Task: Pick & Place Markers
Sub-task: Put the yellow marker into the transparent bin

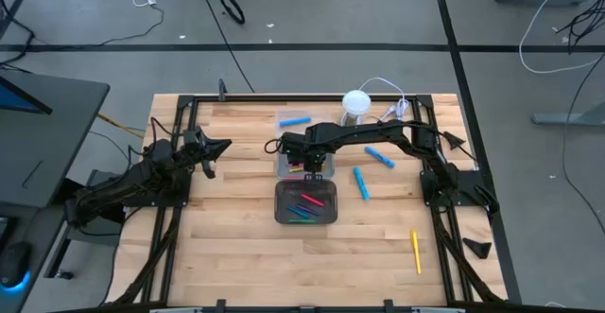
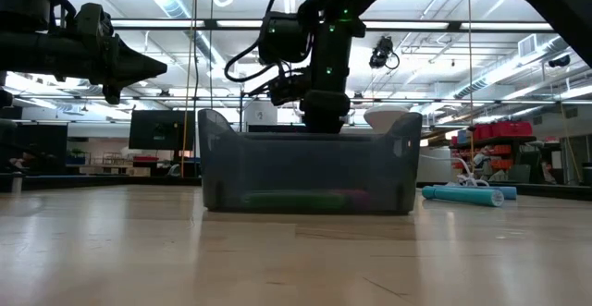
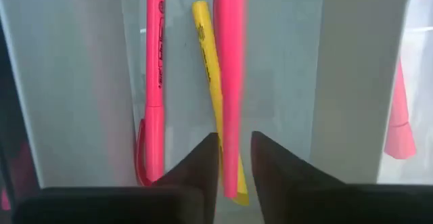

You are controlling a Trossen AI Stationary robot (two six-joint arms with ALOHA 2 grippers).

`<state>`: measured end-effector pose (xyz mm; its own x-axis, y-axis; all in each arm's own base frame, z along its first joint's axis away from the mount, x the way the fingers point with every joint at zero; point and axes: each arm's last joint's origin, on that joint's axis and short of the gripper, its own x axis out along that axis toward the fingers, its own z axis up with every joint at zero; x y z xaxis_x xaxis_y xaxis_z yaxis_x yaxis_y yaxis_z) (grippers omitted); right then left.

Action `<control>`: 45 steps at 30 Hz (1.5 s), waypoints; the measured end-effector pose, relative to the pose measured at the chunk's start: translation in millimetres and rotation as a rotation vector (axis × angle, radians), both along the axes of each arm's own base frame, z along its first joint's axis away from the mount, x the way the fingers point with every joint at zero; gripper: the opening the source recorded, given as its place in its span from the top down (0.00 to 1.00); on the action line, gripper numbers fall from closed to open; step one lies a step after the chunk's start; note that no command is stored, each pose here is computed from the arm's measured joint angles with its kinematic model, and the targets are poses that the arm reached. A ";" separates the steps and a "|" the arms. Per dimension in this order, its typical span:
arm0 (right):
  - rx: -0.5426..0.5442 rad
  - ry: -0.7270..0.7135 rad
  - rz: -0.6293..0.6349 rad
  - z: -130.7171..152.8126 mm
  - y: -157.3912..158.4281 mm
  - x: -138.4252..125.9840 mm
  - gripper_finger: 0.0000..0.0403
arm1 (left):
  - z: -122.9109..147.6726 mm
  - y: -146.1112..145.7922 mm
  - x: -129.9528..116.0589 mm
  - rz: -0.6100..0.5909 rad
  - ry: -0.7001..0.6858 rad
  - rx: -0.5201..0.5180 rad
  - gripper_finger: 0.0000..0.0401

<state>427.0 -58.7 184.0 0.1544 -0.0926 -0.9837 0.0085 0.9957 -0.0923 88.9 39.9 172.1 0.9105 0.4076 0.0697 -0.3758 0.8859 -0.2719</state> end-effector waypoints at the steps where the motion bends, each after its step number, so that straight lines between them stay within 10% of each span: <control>1: 0.000 0.000 0.001 0.0 0.0 0.0 0.78 | 0.0 0.0 0.0 0.000 0.000 0.000 0.97; 11: -0.001 0.000 -0.007 0.0 -4.5 -0.6 0.58 | 0.0 0.0 0.0 0.000 -0.001 0.000 0.97; 25: -0.002 -0.026 -0.037 11.4 -10.2 -3.8 0.56 | 0.0 0.0 0.0 0.000 0.000 0.000 0.97; 45: 0.077 -0.218 -0.389 106.2 9.0 -45.3 0.56 | 0.0 0.0 0.0 0.000 0.000 -0.001 0.97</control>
